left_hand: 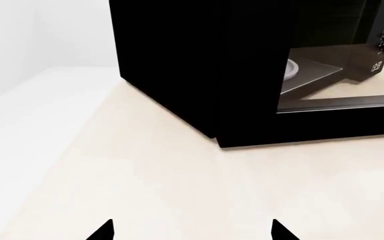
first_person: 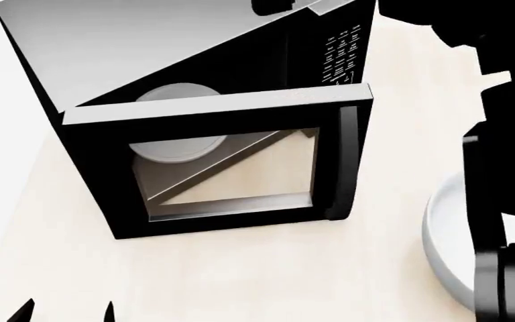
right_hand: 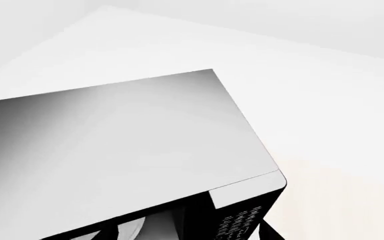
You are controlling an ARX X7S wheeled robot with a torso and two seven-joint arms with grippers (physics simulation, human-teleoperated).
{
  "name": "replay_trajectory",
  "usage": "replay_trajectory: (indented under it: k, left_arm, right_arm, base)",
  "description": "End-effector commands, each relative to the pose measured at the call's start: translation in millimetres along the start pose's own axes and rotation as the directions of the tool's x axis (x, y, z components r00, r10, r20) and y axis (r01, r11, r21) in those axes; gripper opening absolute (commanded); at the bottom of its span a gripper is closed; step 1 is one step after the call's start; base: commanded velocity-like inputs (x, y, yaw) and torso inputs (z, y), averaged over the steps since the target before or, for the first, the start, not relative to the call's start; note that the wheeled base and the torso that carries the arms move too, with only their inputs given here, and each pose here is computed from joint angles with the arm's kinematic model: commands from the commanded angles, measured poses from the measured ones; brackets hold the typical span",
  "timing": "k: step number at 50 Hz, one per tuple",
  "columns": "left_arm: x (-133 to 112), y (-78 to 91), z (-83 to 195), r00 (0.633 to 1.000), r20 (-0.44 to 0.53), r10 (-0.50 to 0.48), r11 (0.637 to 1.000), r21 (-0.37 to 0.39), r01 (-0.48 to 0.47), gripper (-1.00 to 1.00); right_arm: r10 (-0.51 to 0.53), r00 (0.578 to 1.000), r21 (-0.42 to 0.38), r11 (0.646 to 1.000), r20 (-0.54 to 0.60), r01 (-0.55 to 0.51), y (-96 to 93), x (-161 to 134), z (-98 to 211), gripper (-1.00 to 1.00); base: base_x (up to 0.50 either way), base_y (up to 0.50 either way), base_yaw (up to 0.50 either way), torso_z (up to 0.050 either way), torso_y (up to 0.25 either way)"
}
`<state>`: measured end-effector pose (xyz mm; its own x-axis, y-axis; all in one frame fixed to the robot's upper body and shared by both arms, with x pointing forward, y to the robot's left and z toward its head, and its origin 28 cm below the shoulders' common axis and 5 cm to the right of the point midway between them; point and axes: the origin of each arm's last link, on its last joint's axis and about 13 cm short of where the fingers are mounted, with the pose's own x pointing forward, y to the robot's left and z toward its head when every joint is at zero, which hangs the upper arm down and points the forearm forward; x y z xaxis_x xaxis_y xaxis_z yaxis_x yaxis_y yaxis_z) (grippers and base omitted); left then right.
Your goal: Open the microwave.
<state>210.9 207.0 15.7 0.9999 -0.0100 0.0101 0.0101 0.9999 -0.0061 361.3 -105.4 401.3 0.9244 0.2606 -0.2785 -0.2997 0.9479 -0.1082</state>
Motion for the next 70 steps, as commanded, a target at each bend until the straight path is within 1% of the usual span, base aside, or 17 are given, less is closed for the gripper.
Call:
replay_trajectory:
  k: [1, 11, 51, 70]
  left_arm:
    - [-0.6, 0.1, -1.1, 1.0, -0.009, -0.005, 1.0, -0.009, 0.005, 1.0]
    - [-1.3, 0.0, -0.7, 1.0, -0.007, -0.006, 1.0, -0.013, 0.006, 1.0]
    - [-0.6, 0.4, -0.5, 1.0, -0.01, -0.004, 1.0, -0.014, 0.003, 1.0]
    - [-1.1, 0.2, -0.3, 1.0, -0.009, -0.003, 1.0, -0.014, 0.003, 1.0]
  right_arm:
    - [0.004, 0.997, -0.014, 1.0, -0.078, -0.005, 1.9, 8.8, 1.9, 1.0]
    - [0.013, 0.995, -0.029, 0.999, -0.104, -0.016, 6.8, 11.7, 0.3, 1.0]
    - [0.017, 0.979, -0.002, 1.0, -0.204, -0.018, 4.1, 38.9, -36.9, 1.0]
    - [0.024, 0.972, 0.001, 1.0, -0.233, -0.025, 2.8, 39.8, -49.2, 1.0]
  base:
    - [0.0, 0.0, 0.0, 0.0, 0.0]
    - [0.0, 0.0, 0.0, 0.0, 0.0]
    - [0.0, 0.0, 0.0, 0.0, 0.0]
    - [0.0, 0.0, 0.0, 0.0, 0.0]
